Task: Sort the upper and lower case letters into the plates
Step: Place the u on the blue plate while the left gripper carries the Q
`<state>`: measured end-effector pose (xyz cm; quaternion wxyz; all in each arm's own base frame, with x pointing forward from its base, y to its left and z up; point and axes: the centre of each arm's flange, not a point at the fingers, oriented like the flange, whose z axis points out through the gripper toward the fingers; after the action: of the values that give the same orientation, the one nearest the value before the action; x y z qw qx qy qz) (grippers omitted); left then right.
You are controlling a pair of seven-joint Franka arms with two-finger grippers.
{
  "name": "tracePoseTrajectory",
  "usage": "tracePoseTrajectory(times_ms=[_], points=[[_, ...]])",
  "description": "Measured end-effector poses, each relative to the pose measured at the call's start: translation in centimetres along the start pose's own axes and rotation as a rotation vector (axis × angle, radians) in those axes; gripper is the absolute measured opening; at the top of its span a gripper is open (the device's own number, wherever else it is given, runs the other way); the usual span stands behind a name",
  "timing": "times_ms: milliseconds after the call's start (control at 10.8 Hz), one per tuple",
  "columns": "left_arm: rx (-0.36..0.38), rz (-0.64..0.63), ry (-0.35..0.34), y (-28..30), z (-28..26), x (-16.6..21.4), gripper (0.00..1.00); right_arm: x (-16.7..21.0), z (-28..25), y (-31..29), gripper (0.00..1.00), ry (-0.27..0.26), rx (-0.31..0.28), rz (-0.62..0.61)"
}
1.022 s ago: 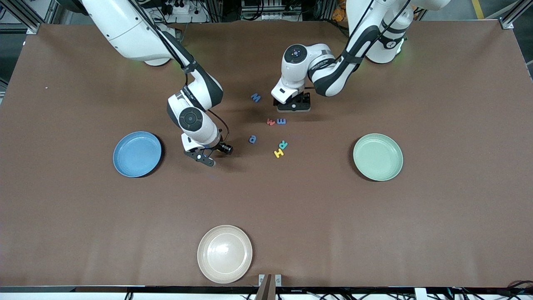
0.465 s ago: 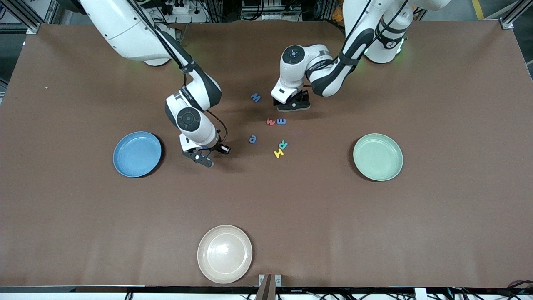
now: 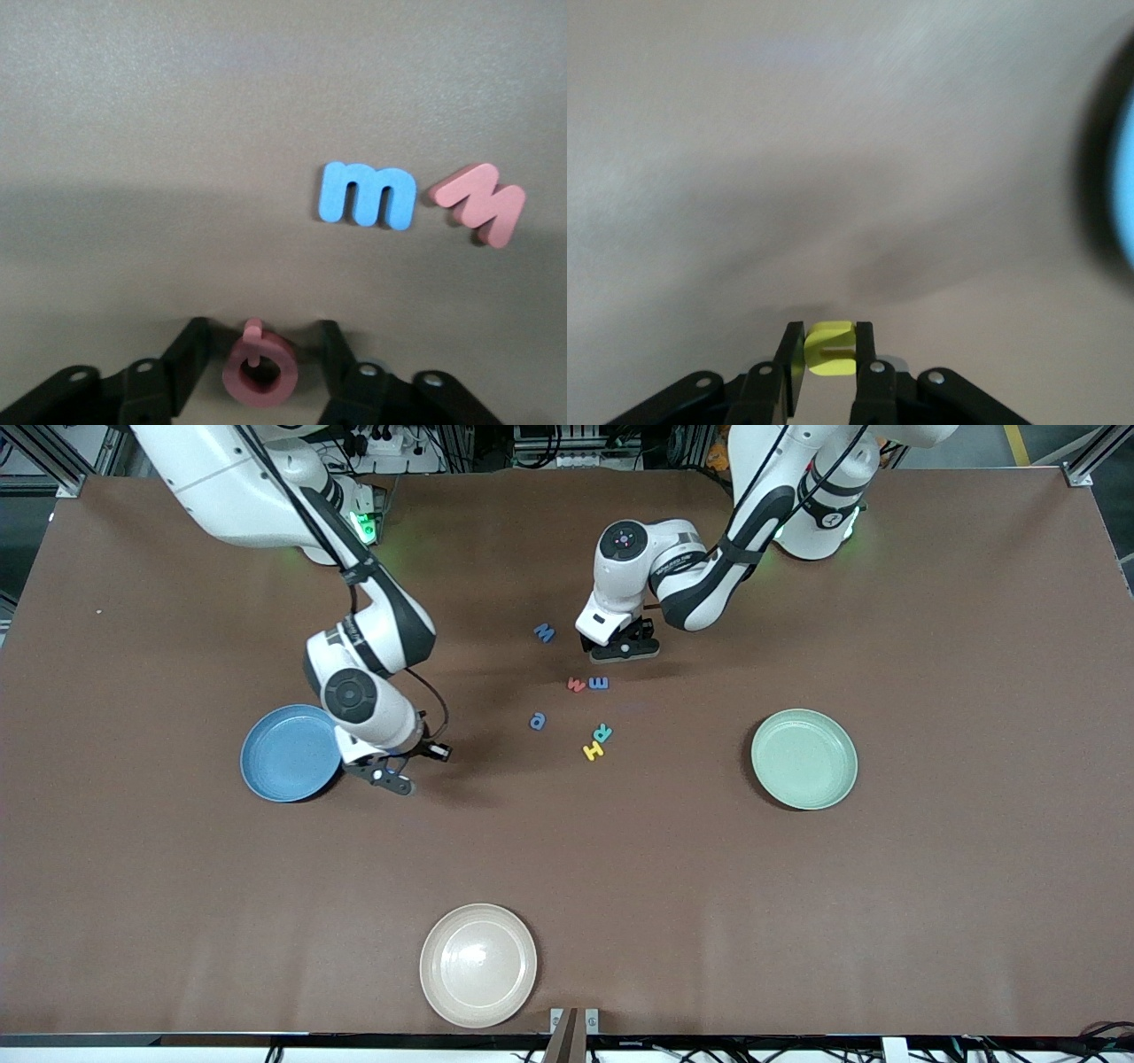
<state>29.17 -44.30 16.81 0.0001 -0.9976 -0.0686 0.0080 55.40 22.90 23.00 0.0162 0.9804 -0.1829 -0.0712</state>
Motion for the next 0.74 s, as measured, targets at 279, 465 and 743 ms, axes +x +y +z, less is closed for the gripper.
tracePoseTrajectory(times_ms=[279,465,743], points=[[-0.005,-0.012,0.002,0.3,-0.2,-0.1,0.46,4.5,-3.1,6.1,0.27,-0.047,-0.059,-0.115],[-0.005,-0.010,0.005,0.4,-0.4,-0.2,0.39,7.2,-3.0,10.6,0.27,-0.071,-0.071,-0.170],[-0.006,-0.008,0.006,0.4,-0.4,-0.2,0.34,9.2,-2.7,14.7,0.27,-0.092,-0.085,-0.249]])
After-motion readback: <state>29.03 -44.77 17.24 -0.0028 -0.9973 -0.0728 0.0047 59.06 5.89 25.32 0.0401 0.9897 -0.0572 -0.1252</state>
